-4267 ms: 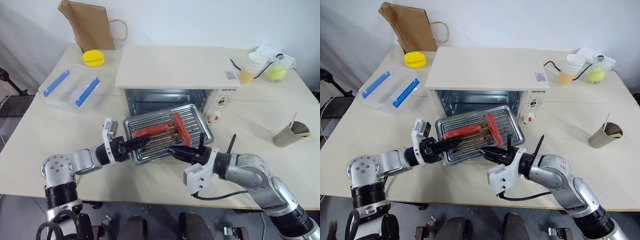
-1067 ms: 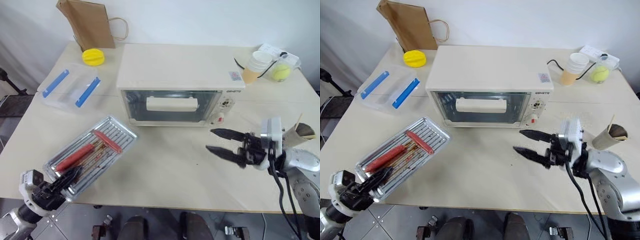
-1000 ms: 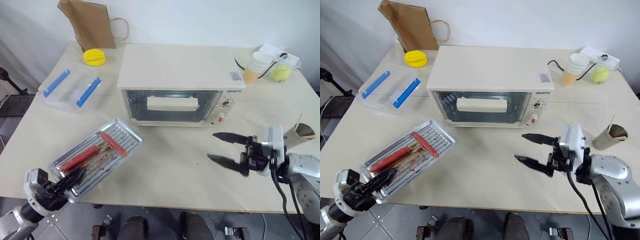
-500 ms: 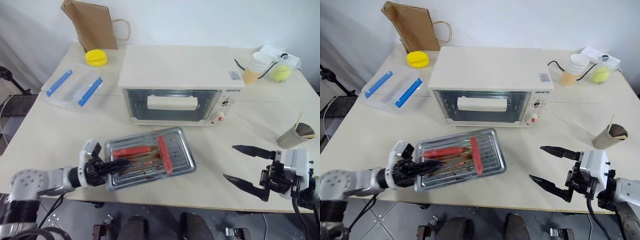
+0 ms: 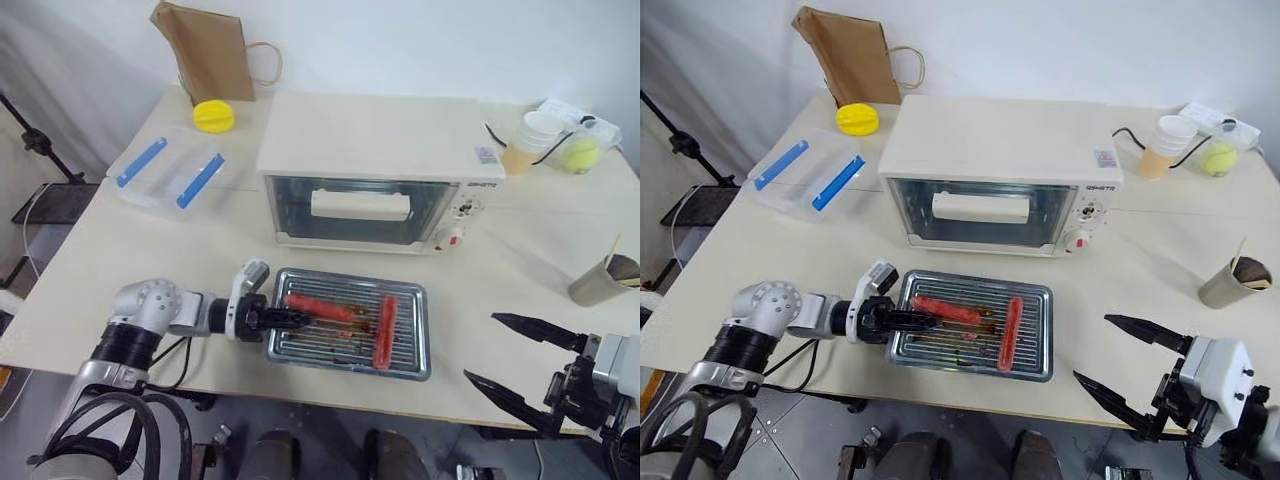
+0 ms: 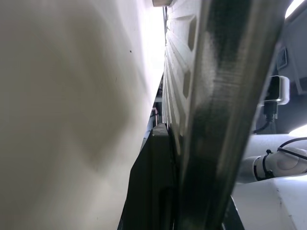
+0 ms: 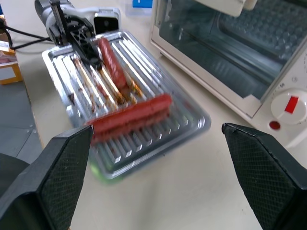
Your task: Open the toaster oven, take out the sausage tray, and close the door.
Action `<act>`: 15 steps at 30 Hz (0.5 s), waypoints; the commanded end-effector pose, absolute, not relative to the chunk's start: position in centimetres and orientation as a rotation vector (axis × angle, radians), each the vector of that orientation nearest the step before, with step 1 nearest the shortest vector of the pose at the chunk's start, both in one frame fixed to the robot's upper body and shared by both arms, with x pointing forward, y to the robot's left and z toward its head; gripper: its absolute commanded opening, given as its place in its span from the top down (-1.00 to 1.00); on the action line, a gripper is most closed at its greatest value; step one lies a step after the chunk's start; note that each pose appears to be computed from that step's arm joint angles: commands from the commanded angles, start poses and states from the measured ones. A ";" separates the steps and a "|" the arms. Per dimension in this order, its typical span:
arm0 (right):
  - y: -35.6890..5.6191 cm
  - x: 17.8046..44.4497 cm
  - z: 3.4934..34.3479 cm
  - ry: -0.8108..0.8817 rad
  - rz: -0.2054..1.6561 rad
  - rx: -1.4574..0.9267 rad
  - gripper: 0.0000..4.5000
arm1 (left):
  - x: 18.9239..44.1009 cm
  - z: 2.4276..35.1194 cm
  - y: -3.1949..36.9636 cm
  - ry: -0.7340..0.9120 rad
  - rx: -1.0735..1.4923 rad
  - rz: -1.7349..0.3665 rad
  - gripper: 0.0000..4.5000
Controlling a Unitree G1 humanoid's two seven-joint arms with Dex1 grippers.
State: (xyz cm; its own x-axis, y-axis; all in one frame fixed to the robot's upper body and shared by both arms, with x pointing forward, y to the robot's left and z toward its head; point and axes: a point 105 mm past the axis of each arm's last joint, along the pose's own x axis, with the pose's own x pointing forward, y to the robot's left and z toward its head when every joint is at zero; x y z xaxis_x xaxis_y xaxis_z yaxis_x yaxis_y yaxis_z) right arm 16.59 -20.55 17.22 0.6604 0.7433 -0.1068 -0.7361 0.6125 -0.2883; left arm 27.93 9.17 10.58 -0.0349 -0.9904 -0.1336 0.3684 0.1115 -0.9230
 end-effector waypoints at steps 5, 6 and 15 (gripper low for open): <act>-19.8 16.2 18.5 -0.073 0.843 -0.345 -0.99 | 28.2 8.3 7.3 1.149 -0.793 -1.239 1.00; -19.8 16.3 18.5 -0.074 0.843 -0.344 -0.99 | 28.3 8.3 7.3 1.152 -0.795 -1.228 1.00; -19.6 16.6 18.3 -0.080 0.849 -0.336 -1.00 | 28.5 8.4 8.2 1.118 -0.750 -1.124 0.71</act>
State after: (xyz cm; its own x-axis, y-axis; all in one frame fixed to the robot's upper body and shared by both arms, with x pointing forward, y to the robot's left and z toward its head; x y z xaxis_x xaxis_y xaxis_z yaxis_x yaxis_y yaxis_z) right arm 16.71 -19.93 17.87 0.6701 0.7381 -0.0782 -0.7205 0.6215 -0.3076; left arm 28.85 7.80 9.98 0.0208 -0.9706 -0.2397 0.3374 0.2325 -0.9122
